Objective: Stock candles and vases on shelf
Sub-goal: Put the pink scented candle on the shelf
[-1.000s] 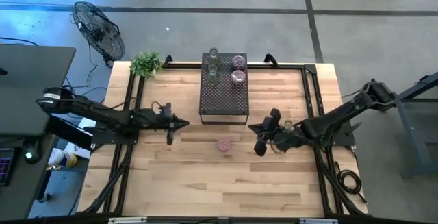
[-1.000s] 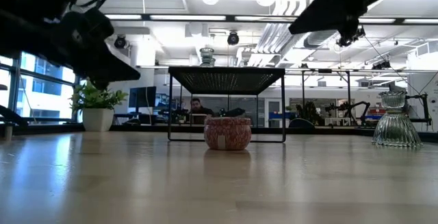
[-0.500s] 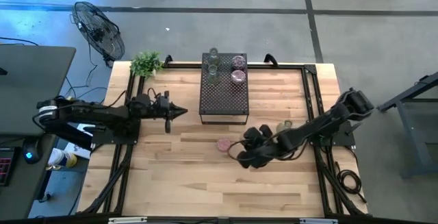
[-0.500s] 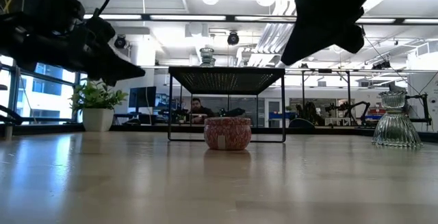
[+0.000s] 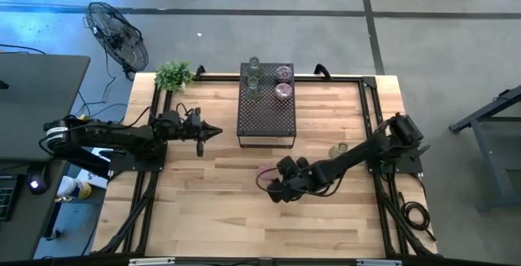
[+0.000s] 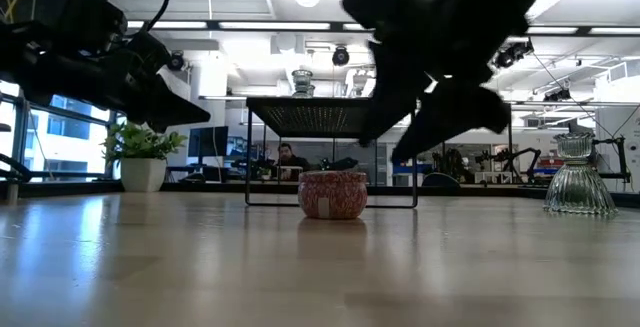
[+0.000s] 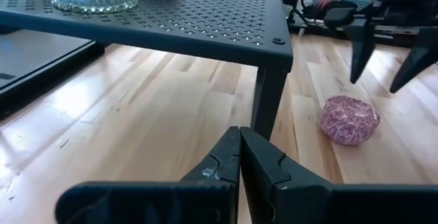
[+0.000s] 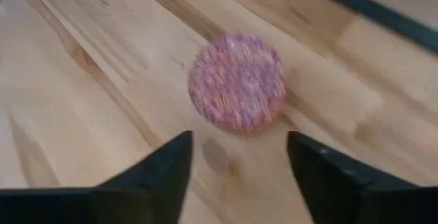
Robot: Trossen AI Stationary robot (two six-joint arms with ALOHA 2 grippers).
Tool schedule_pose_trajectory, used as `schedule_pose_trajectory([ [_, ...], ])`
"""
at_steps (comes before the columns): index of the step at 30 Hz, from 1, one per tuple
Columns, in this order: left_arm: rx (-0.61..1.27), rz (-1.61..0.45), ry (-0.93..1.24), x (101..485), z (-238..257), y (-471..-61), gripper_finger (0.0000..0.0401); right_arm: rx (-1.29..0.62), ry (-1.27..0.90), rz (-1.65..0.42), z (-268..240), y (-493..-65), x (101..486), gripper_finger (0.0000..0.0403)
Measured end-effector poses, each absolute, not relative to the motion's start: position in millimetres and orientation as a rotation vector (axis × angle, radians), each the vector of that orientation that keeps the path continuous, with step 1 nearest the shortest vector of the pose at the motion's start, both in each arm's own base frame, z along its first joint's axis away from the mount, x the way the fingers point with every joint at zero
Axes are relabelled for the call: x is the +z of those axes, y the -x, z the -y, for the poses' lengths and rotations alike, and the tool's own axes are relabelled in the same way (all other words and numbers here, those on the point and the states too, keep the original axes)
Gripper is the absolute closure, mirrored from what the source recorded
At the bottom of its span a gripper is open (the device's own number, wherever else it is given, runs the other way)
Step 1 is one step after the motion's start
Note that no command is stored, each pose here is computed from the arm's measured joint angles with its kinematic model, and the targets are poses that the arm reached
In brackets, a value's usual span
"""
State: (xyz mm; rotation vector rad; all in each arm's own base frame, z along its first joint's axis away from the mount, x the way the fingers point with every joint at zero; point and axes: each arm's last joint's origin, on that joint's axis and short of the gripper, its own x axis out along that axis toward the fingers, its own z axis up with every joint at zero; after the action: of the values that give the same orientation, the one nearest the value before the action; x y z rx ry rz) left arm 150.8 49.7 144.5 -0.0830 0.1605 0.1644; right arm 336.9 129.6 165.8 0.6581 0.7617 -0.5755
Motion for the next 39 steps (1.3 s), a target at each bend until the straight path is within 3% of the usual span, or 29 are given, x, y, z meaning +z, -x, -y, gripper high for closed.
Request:
schedule_pose_trajectory([
  [7,0.164,-0.160,0.076,144.8,-49.8,-150.9,0.0398,-0.567,-0.536,-0.734,-118.5,-343.9,165.8,0.0057],
  [13,0.164,-0.160,0.076,144.7,-49.8,-150.9,0.0398,-0.503,-0.384,-0.666,-112.9,-352.3,166.6,0.0015],
  [20,0.165,-0.164,0.077,144.5,-49.9,-151.0,0.0398,-0.434,-0.210,-0.720,-120.2,-362.3,132.5,0.0013],
  [28,0.175,-0.169,0.077,144.2,-50.1,-151.0,0.0398,-0.442,-0.184,-0.697,-119.5,-370.8,113.0,0.0018],
  [39,0.183,-0.177,0.077,143.3,-50.3,-150.8,0.0398,-0.430,-0.215,-0.686,-117.0,-376.2,103.5,0.0114],
])
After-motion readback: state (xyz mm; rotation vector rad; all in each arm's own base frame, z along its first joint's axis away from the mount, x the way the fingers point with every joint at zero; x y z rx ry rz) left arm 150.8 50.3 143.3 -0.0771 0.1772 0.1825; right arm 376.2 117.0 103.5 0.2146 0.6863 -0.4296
